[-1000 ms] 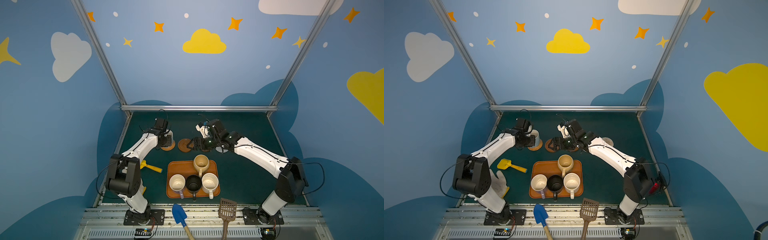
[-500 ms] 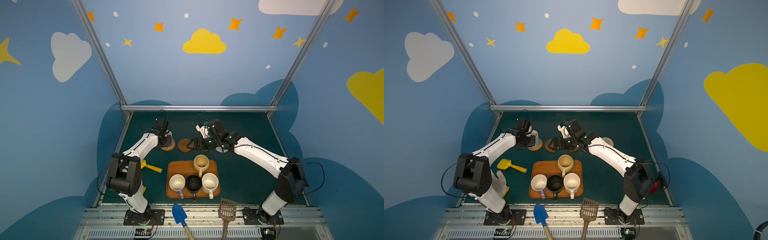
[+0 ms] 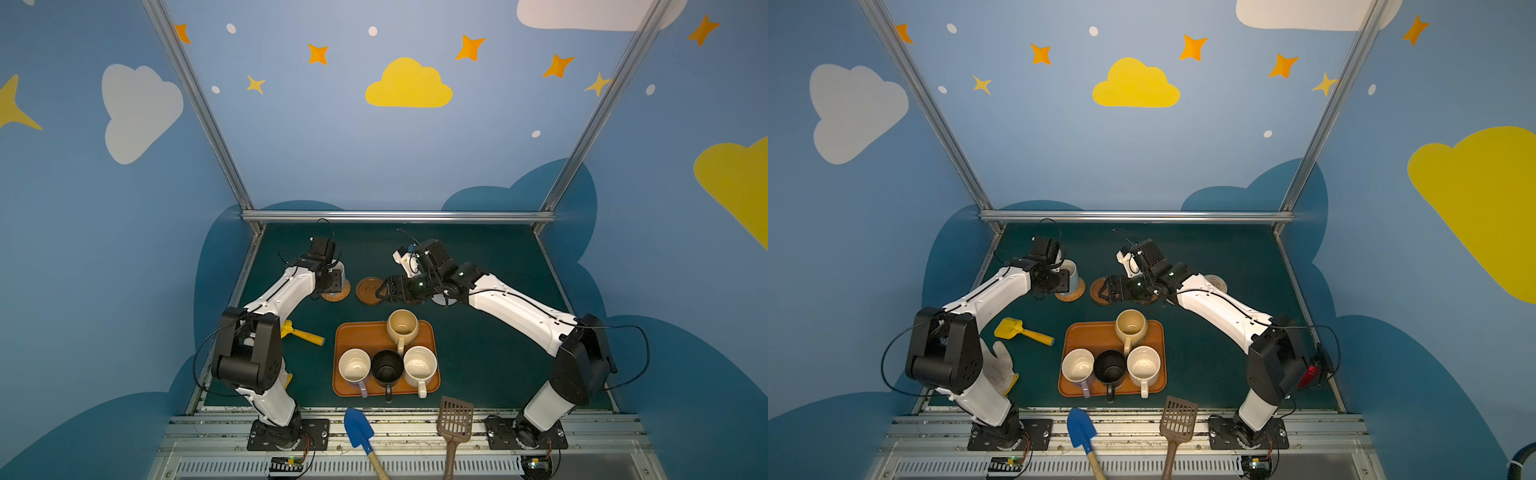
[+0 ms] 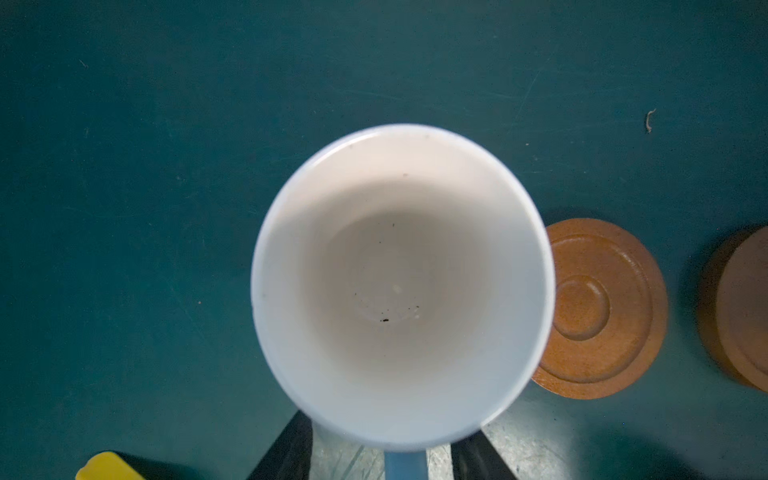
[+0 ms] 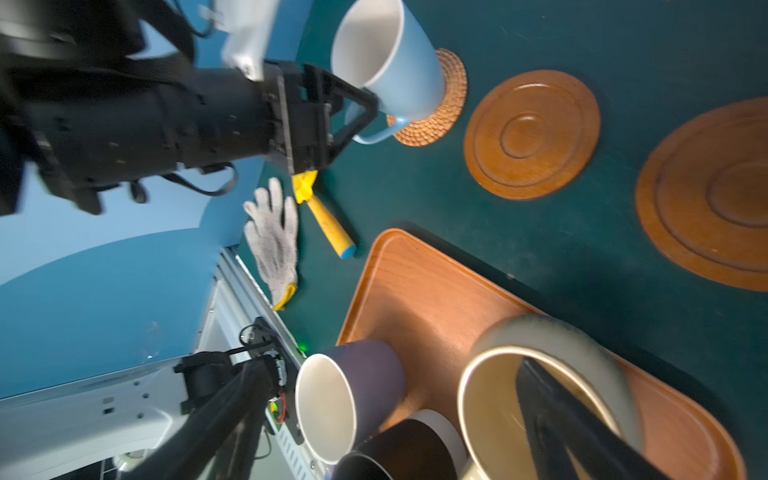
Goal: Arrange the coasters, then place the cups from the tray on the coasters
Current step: 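Release the white mug with the left gripper while right gripper moves over the tray, then lower the right gripper onto the cream speckled-rim mug and grasp its rim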
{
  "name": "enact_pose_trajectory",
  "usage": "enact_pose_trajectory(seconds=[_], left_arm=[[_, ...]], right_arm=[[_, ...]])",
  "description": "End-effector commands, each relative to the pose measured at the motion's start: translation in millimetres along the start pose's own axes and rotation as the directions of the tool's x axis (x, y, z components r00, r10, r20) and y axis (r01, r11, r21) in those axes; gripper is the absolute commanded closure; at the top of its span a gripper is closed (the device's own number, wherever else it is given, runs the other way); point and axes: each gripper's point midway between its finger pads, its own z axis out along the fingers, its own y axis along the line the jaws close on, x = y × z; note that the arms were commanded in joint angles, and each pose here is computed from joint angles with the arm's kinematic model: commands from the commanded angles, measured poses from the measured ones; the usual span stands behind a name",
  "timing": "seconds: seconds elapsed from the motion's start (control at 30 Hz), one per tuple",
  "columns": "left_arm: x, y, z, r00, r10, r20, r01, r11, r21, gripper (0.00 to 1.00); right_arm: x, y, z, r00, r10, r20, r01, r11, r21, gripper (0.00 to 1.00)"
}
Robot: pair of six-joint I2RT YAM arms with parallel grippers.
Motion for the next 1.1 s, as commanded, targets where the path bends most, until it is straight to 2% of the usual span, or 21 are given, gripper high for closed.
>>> enact_pose_trajectory(seconds=[0.0, 0.07, 0.13, 0.23, 0.47, 0.77, 0.9, 1.07], left_arm=[[-7, 13, -28, 0.999, -0.03, 0.04, 0.032, 0.999, -0.043, 0.19], [-9, 16, -45, 0.997, -0.045, 0.06, 0.048, 0.998, -0.044, 0.05], [-11, 16, -62, 0.995, -0.058, 0.082, 0.061, 0.998, -0.028, 0.0], [-11, 10, -84, 0.991, -0.067, 0.117, 0.064, 0.997, 0.034, 0.0], [5, -16, -125, 0.99, -0.083, 0.116, 0.055, 0.972, 0.228, 0.0], [36, -24, -144, 0.994, -0.044, 0.104, 0.015, 0.964, 0.264, 0.0], [50, -30, -145, 0.992, 0.012, 0.124, -0.041, 0.972, 0.231, 0.0], [64, -38, -145, 0.991, 0.042, 0.125, -0.071, 0.97, 0.233, 0.0]], right_arm=[[15, -20, -20, 1.0, -0.002, -0.021, 0.006, 0.986, 0.168, 0.07], [31, -39, -35, 0.999, -0.013, -0.043, 0.026, 0.946, 0.323, 0.07], [45, -50, -47, 0.998, 0.002, -0.064, 0.023, 0.921, 0.39, 0.08], [68, -54, -50, 0.995, 0.026, -0.097, 0.017, 0.908, 0.418, 0.11], [108, -37, -25, 0.982, 0.053, -0.182, 0.016, 0.933, 0.359, 0.13], [129, -45, 12, 0.971, 0.054, -0.231, 0.043, 0.919, 0.393, 0.19], [122, -53, 24, 0.979, 0.054, -0.196, 0.032, 0.911, 0.411, 0.21], [111, -57, 34, 0.982, 0.05, -0.18, 0.034, 0.899, 0.436, 0.29]])
